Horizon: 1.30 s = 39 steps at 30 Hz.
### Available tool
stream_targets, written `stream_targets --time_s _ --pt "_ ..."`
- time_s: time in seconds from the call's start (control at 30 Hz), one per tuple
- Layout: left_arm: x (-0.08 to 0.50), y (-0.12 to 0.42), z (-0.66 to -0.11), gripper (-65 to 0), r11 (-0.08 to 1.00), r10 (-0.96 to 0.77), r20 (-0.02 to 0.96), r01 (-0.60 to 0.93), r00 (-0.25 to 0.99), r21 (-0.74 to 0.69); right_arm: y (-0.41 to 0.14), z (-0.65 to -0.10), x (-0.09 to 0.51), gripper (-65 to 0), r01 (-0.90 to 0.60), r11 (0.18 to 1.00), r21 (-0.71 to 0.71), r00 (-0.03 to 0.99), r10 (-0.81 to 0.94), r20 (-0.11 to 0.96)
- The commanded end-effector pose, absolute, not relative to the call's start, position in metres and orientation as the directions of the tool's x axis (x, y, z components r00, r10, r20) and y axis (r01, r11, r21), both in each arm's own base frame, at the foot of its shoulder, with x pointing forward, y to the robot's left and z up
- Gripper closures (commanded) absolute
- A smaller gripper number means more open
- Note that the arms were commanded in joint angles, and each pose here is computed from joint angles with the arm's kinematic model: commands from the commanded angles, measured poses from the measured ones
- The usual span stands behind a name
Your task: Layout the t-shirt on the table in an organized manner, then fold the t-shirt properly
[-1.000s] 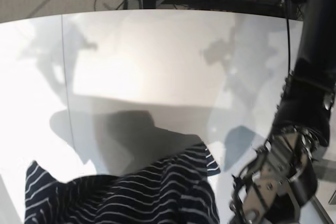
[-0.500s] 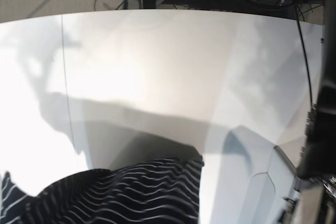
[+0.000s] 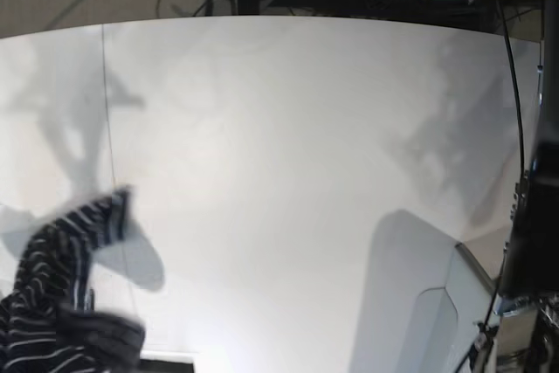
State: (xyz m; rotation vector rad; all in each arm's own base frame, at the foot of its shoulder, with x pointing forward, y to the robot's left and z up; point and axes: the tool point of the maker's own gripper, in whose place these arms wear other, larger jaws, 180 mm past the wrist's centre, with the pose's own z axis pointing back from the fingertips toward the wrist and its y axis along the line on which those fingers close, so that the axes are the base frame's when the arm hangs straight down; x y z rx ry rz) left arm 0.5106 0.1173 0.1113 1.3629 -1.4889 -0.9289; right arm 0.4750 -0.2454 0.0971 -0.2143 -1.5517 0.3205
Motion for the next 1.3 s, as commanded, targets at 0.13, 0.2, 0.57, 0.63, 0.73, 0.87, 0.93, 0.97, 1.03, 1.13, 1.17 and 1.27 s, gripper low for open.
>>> stream_targets --time_s 0.13,0.2,0.57,0.63,0.73,0.87,0.93,0.97,1.03,1.13,1.17,1.27 --pt "0.518 0.134 0.060 0.0 0.103 -0.992 0.117 -0.246 0.040 0.964 -0.247 0.102 0.473 -0.2 -0.055 0.940 -0.336 -0.037 0.334 0.942" --pt "0.521 0.135 0.034 0.0 0.102 -0.992 0.114 -0.197 0.050 0.975 -0.243 0.101 0.474 -0.2 -0.063 0.940 -0.336 -0.038 0.334 0.942" --pt "0.505 0.237 -0.065 0.0 0.134 -0.954 0.139 -0.036 0.267 0.990 -0.153 0.018 0.509 -0.2 -0.299 0.939 -0.171 0.081 0.204 0.976" --pt "0.495 0.274 -0.066 0.0 0.173 -0.924 0.182 -0.057 0.336 0.983 -0.130 -0.009 0.518 -0.2 -0.352 0.930 -0.104 0.136 0.160 0.978" --pt "0.479 0.318 -0.068 0.0 0.218 -0.877 0.232 -0.083 0.422 0.972 -0.090 -0.038 0.526 -0.2 -0.425 0.905 -0.009 0.192 0.100 0.976" --pt "0.458 0.363 -0.077 0.0 0.264 -0.822 0.249 -0.045 0.512 0.964 -0.025 -0.050 0.519 -0.2 -0.526 0.847 0.077 0.231 0.055 0.971" --pt "0.449 0.383 -0.075 0.0 0.298 -0.787 0.289 -0.074 0.546 0.952 0.016 -0.050 0.509 0.0 -0.591 0.802 0.084 0.232 0.070 0.970" --pt "0.446 0.391 -0.074 0.0 0.309 -0.772 0.304 -0.088 0.558 0.947 0.028 -0.049 0.505 0.0 -0.612 0.787 0.075 0.226 0.084 0.970" --pt "0.441 0.402 -0.069 0.0 0.327 -0.749 0.333 -0.118 0.573 0.938 0.056 -0.050 0.495 0.0 -0.661 0.749 0.045 0.211 0.127 0.969" --pt "0.436 0.411 -0.066 0.0 0.338 -0.730 0.353 -0.140 0.585 0.931 0.091 -0.058 0.479 0.0 -0.722 0.692 -0.030 0.174 0.223 0.959" --pt "0.435 0.412 -0.065 0.0 0.337 -0.729 0.353 -0.142 0.586 0.931 0.101 -0.058 0.474 0.0 -0.743 0.668 -0.041 0.156 0.232 0.960" --pt "0.435 0.413 -0.064 0.0 0.325 -0.734 0.340 -0.136 0.588 0.936 0.118 -0.051 0.458 0.0 -0.805 0.593 0.023 0.154 0.172 0.973"
